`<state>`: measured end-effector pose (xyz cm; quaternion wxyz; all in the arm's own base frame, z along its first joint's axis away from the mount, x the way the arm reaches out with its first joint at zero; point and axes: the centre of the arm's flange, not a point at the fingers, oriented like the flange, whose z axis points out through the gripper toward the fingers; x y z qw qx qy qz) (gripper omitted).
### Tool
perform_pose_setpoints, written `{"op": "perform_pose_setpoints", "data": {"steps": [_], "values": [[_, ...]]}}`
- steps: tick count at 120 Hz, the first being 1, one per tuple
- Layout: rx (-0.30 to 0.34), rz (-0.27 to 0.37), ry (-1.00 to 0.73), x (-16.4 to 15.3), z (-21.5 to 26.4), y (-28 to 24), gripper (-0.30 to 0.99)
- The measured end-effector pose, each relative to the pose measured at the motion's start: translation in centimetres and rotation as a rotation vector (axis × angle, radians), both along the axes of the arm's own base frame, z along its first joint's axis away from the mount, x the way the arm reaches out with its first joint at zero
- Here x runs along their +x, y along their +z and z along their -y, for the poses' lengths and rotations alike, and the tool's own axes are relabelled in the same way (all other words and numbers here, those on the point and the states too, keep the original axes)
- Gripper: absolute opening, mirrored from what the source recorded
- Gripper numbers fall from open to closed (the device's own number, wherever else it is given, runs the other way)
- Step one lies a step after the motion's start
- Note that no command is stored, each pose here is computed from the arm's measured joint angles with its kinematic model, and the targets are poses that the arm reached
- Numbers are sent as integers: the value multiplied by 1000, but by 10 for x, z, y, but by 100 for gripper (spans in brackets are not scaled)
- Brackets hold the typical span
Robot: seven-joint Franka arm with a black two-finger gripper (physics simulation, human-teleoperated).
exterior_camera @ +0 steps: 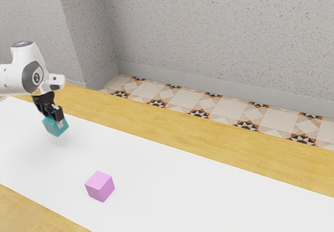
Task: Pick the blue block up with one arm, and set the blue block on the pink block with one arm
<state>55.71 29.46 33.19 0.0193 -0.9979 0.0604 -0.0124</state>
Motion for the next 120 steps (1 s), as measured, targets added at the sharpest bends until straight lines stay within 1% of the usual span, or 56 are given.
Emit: {"op": "perform_pose_setpoints", "data": {"steps": [22, 32, 56, 65, 83, 120], "values": [[-48, 13, -21, -27, 47, 29, 37], [-56, 19, -33, -41, 66, 41, 37], [-64, 31, -30, -77, 94, 59, 37], [-69, 32, -41, -81, 111, 61, 37], [-87, 22, -95, -82, 165, 58, 37], [-111, 20, -70, -103, 208, 55, 37]]}}
